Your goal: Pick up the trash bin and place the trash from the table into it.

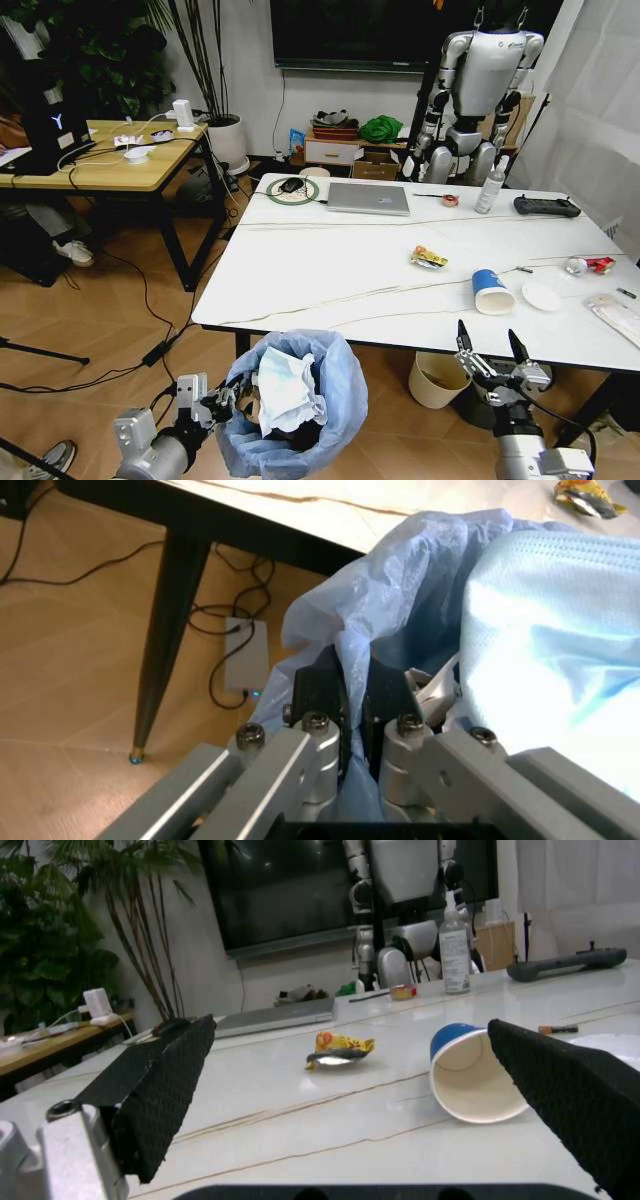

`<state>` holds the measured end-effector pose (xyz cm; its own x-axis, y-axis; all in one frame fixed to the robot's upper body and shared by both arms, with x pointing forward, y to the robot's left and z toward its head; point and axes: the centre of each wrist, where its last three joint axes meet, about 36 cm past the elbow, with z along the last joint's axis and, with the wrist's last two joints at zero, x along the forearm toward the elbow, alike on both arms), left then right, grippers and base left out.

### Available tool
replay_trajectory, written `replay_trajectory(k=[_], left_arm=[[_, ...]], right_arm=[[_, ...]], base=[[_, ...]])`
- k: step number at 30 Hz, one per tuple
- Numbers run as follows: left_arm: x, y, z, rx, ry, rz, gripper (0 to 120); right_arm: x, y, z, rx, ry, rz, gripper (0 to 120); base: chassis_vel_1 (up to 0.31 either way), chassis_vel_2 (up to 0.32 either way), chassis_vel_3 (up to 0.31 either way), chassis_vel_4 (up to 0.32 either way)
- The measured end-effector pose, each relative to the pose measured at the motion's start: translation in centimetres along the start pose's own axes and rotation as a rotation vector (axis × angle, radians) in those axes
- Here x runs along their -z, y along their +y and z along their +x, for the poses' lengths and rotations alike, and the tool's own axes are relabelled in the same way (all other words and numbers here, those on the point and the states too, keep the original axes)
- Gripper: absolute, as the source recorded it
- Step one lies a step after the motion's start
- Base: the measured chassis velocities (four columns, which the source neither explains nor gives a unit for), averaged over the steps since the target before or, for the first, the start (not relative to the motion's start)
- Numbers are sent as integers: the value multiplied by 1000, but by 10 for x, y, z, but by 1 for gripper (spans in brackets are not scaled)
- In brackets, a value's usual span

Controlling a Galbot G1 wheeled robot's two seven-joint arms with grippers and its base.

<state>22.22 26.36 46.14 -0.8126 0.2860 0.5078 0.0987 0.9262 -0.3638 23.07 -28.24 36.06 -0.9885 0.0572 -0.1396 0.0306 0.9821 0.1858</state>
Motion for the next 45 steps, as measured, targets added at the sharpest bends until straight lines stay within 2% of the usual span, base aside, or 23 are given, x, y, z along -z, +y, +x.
replay_trajectory(k=[33, 38, 45], left_arm=[[-5, -4, -4, -4, 4, 8, 0], [-9, -6, -3, 0, 16, 12, 0], [-10, -2, 0, 26, 15, 19, 0]], right_arm=[[-8, -10, -4, 13, -6, 24, 100], [-5, -16, -9, 26, -9, 81, 100], [11, 0, -29, 33, 12, 72, 100]], base=[[-83, -83, 82, 85], [0, 0, 0, 0], [0, 0, 0, 0]])
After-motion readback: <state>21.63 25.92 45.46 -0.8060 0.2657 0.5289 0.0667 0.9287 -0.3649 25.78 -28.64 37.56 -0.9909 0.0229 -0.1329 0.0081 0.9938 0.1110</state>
